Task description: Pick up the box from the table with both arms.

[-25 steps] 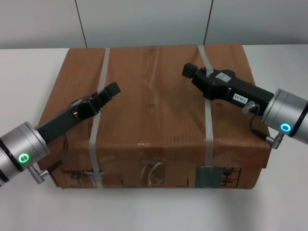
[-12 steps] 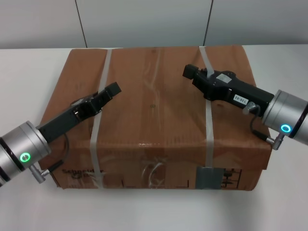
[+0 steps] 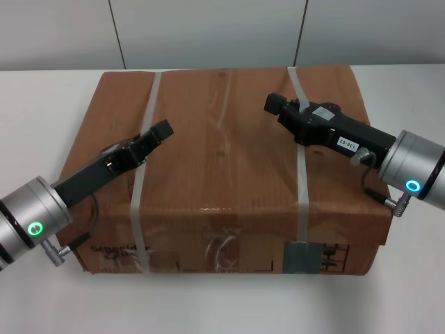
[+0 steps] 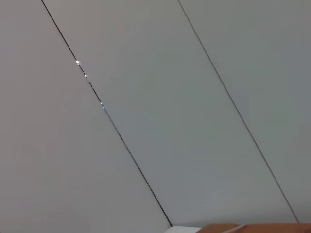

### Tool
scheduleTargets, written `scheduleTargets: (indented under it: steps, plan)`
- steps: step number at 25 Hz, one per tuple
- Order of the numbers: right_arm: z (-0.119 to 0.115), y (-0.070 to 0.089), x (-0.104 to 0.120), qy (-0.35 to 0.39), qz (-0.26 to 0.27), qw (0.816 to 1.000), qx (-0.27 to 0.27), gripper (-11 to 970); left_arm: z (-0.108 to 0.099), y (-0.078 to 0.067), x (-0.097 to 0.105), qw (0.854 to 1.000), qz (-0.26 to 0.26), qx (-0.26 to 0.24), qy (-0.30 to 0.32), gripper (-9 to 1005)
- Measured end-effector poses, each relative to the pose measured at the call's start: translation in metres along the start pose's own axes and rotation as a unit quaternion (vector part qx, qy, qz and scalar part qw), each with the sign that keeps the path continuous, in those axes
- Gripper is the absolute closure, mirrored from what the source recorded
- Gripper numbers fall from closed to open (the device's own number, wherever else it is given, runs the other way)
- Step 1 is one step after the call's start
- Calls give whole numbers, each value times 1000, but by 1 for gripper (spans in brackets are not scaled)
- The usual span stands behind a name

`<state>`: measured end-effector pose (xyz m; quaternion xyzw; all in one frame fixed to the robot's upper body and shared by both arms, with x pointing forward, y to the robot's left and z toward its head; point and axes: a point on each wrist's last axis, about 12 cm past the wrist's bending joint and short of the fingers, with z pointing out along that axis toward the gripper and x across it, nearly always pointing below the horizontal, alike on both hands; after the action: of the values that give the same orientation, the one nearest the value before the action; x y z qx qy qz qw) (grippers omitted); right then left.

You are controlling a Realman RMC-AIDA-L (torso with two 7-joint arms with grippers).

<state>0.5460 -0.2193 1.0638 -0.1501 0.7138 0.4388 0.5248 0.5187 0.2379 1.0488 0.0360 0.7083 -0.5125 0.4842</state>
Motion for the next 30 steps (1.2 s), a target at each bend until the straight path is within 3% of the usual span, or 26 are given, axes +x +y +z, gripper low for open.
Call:
scheduleTargets:
  steps: [30]
  plan:
    - [1,1,-1,-2,-1,1000,-3,906,-2,-1,-1,1000,1,4,-2,904]
